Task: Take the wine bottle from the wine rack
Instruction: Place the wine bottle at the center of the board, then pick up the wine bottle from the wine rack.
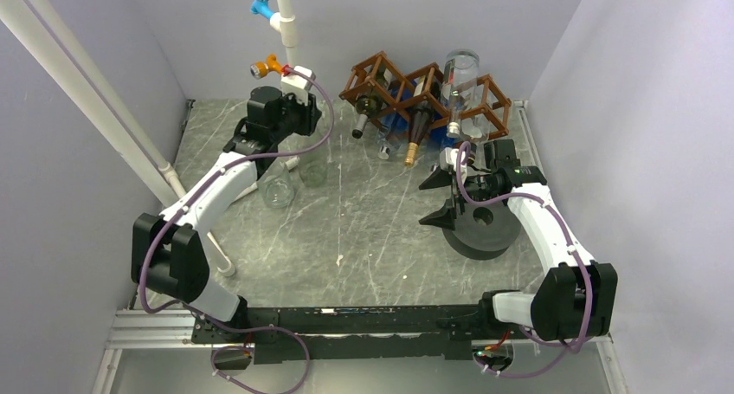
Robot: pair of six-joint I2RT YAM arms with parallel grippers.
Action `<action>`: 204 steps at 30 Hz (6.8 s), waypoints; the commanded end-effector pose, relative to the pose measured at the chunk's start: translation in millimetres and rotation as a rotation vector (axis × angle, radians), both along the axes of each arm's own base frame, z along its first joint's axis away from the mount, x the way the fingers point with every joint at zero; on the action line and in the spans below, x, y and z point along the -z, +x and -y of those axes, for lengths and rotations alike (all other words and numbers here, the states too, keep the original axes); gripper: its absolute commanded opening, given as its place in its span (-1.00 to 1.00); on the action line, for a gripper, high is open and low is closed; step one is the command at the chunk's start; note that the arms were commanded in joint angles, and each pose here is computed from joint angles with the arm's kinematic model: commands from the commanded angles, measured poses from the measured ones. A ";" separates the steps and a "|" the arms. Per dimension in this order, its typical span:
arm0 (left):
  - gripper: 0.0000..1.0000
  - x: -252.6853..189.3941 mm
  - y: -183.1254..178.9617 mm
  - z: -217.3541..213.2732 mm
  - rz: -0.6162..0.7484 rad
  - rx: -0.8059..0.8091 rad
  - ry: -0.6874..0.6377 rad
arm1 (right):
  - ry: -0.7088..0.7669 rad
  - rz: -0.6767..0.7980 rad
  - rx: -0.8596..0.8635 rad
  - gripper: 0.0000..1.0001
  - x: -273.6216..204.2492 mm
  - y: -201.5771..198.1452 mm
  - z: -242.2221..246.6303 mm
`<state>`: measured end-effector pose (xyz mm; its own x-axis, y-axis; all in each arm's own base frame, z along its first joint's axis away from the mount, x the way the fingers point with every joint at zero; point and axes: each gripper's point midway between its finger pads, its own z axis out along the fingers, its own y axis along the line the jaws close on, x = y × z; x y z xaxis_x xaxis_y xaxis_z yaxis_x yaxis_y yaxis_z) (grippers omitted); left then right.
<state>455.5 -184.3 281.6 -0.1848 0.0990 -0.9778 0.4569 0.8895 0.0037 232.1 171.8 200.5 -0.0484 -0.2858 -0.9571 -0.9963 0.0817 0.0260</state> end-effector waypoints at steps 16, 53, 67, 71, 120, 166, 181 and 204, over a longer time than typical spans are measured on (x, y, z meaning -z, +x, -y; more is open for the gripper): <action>-1.00 -122.6 -5.2 -25.0 0.327 -0.047 -0.093 | 0.052 0.060 -0.028 0.99 -12.4 -1.0 -3.8; -1.00 -174.1 -9.5 -82.4 0.422 -0.184 -0.112 | 0.053 0.068 -0.030 0.99 -13.6 -1.4 -3.3; -1.00 -178.0 16.6 -120.4 0.459 -0.338 -0.112 | 0.051 0.065 -0.031 0.99 -12.6 -1.8 -3.3; -1.00 -176.6 28.4 -130.0 0.463 -0.397 -0.108 | 0.052 0.062 -0.032 0.99 -11.8 -2.0 -3.4; 0.02 -112.4 86.7 -154.5 0.385 -0.605 -0.195 | 0.048 0.049 -0.032 0.99 -7.9 -0.5 -3.1; 0.99 -177.8 -22.5 -93.4 0.345 -0.214 -0.446 | 0.053 0.073 -0.037 0.99 -14.7 -4.7 -1.9; 0.99 -147.1 -67.2 -41.7 0.160 0.050 -0.505 | 0.054 0.078 -0.015 0.99 -17.6 -3.0 4.6; 0.99 -60.9 -139.2 22.5 -0.221 0.284 -0.478 | 0.087 0.102 0.166 0.99 -62.7 7.7 45.1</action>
<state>338.9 -200.9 334.9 -0.4226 -0.2839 -0.8607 0.5748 0.6503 -0.4967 241.8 129.5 229.0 -0.0513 -0.2352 -0.9706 -0.9717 0.2362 -0.0059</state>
